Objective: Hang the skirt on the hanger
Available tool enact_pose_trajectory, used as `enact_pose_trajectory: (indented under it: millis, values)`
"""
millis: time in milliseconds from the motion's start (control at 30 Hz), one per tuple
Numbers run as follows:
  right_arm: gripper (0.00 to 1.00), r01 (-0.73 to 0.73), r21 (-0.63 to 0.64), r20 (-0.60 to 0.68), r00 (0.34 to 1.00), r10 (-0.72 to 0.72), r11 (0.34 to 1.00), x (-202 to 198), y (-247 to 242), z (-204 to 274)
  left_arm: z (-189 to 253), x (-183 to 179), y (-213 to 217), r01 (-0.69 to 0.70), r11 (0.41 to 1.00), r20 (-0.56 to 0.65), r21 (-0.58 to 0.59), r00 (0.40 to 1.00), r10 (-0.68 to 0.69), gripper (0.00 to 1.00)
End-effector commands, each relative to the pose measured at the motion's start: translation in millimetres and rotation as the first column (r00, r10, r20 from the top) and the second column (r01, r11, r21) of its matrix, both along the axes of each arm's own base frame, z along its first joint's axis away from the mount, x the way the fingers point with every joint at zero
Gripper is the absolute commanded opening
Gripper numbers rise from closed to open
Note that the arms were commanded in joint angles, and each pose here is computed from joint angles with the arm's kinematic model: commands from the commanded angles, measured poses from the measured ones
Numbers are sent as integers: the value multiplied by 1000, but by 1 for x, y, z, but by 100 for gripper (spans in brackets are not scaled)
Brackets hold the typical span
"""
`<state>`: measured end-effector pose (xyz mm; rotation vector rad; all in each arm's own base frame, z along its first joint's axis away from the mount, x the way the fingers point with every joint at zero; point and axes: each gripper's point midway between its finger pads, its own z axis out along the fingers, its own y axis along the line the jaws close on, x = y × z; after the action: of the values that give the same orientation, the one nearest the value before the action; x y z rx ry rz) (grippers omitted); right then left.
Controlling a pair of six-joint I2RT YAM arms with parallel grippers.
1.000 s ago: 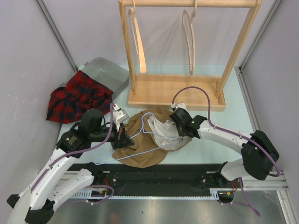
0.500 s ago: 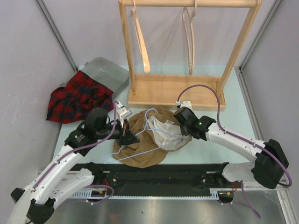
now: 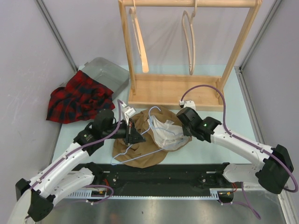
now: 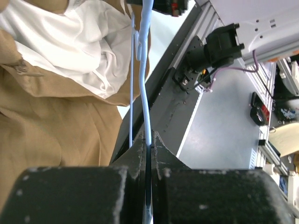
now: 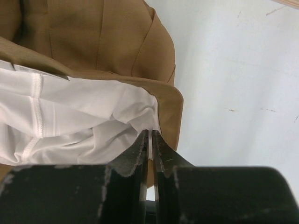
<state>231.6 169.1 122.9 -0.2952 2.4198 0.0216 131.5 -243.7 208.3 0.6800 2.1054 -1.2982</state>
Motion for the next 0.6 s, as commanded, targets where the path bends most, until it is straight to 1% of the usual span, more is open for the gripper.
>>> enact_pose_trajectory:
  millis: [0,100,233,367,433,467,500,533,567]
  values:
    - [11,14,67,41,999,-16,998,1,5,22,13,17,-8,-74,995,34,-65,996,77,0]
    - [11,12,80,41,999,-16,997,-1,5,23,10,22,-9,-101,992,24,-70,994,102,0]
    - [11,9,93,38,999,-13,996,-3,6,23,10,23,-15,-93,992,8,-88,995,94,0]
    - [11,10,100,39,999,-14,995,-3,6,23,5,25,-19,-90,993,-6,-79,996,89,0]
    - [11,9,98,42,999,-13,995,-4,5,23,1,25,-19,-93,994,-10,-57,996,93,0]
    - [11,8,99,41,999,-12,995,-4,5,23,0,29,-16,-112,993,10,-38,994,113,0]
    - [11,6,96,38,999,-10,995,-5,4,22,-7,28,-12,-127,992,-6,1,992,127,0]
    - [13,2,95,36,999,-6,996,-6,4,22,-10,31,-8,-147,989,0,26,989,147,0]
    - [15,0,92,31,1000,-3,996,-6,4,20,-9,36,-3,-181,982,30,50,983,180,0]
